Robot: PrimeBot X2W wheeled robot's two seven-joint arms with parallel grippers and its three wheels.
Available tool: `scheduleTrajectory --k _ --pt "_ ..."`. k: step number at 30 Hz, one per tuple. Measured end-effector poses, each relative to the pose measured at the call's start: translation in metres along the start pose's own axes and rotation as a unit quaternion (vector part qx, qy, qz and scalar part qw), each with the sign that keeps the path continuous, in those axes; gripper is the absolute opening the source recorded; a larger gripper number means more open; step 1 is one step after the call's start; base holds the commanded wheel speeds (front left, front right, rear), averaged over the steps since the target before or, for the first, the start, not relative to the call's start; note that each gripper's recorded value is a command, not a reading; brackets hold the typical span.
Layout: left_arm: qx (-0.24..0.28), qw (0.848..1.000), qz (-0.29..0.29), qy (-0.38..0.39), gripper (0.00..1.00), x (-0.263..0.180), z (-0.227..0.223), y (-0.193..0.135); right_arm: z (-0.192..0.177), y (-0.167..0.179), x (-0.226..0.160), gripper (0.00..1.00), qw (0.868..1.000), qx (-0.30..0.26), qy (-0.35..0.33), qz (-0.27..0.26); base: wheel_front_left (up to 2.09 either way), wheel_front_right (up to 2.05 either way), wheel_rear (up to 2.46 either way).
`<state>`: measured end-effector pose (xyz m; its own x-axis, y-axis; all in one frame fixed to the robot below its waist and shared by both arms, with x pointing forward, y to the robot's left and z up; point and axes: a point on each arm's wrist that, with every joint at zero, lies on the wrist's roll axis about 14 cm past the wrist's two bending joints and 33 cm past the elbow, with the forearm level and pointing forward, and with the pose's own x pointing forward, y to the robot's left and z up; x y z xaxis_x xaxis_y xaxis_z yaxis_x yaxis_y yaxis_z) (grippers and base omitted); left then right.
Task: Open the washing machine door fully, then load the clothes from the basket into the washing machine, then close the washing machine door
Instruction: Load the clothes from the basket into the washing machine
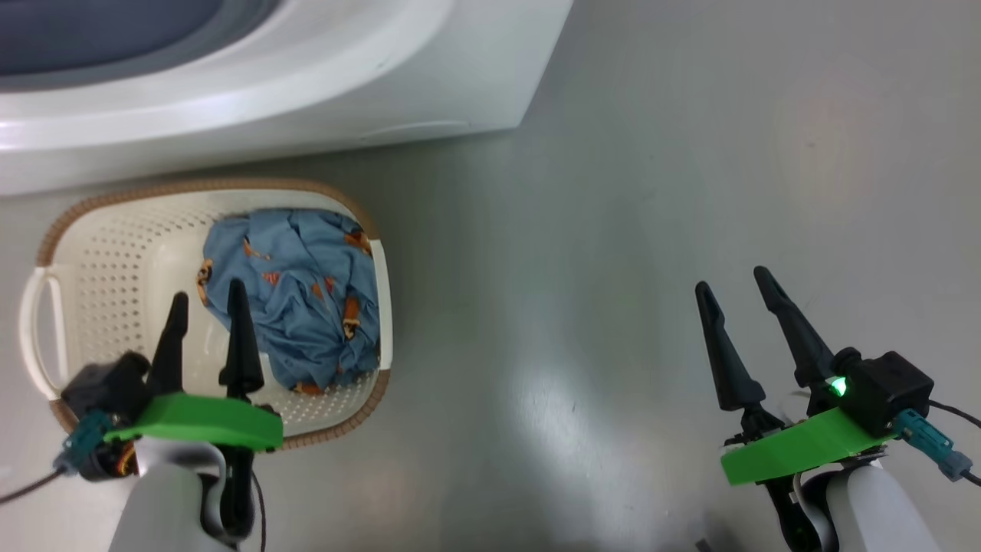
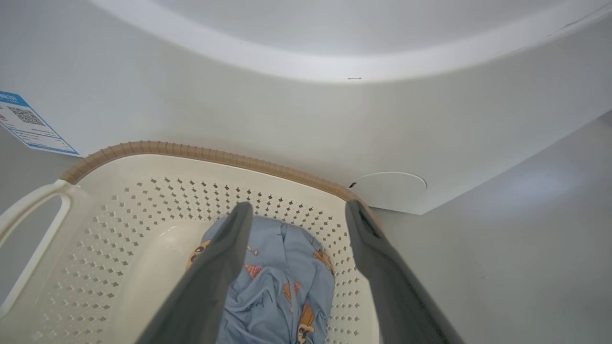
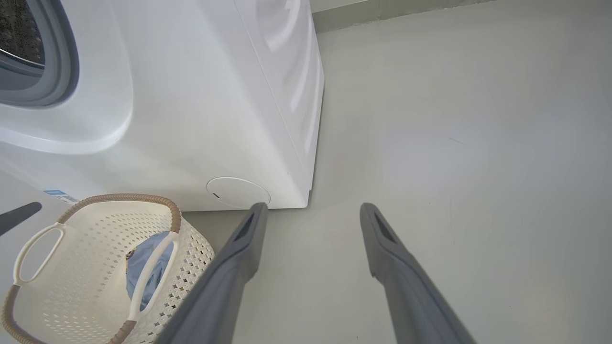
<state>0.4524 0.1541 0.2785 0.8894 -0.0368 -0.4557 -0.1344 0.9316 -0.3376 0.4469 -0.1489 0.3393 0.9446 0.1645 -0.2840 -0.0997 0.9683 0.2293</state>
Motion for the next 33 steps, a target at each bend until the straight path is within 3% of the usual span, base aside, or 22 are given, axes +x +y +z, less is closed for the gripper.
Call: scheduleTrajectory --k 21,33 --pt "0.036 0.990 0.012 0.135 1.00 0.079 -0.094 0.035 -0.061 -0.017 0.028 1.00 0.999 0.019 0.048 -0.015 0.00 0.00 0.00" --pt "0.002 0.976 0.038 0.215 1.00 0.098 -0.145 0.050 -0.089 -0.028 0.030 1.00 0.996 0.024 0.075 -0.030 0.00 0.00 0.00"
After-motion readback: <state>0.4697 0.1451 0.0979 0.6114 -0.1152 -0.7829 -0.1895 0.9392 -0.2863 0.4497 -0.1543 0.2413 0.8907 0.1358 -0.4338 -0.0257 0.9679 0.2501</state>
